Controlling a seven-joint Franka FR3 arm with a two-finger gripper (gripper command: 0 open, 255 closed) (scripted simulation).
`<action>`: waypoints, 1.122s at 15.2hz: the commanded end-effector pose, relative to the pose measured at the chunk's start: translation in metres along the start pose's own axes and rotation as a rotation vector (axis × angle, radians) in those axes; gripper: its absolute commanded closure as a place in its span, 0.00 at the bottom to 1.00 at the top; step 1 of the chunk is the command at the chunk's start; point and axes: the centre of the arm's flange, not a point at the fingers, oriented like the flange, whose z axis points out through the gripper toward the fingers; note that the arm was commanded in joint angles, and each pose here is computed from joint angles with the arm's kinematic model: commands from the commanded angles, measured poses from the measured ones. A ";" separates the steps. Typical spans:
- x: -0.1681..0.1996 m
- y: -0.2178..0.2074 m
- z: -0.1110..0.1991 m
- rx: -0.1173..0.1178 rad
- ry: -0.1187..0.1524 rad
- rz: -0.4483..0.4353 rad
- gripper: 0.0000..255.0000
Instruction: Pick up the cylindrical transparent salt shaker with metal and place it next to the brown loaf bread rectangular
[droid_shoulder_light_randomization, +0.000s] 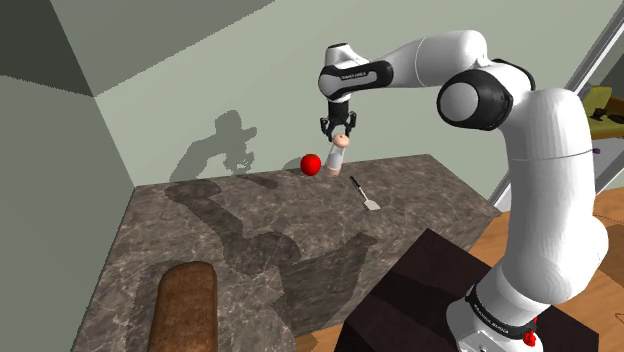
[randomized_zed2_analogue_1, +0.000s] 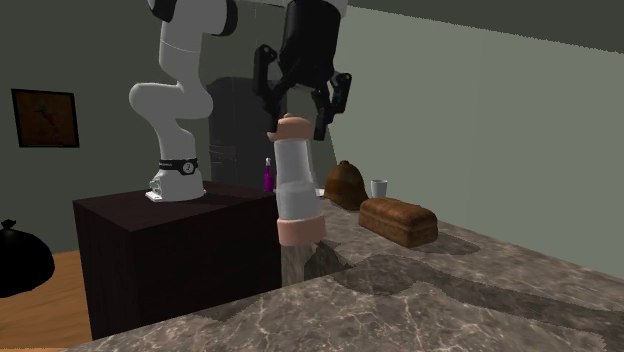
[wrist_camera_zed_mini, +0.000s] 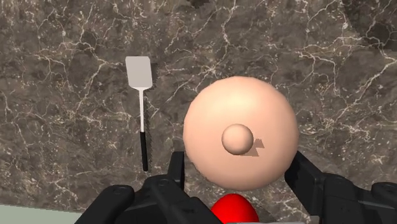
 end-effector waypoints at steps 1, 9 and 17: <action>0.000 0.001 -0.011 0.000 0.000 0.000 1.00; -0.033 -0.037 -0.037 0.000 0.000 0.000 1.00; -0.097 -0.120 -0.050 0.000 0.000 0.000 1.00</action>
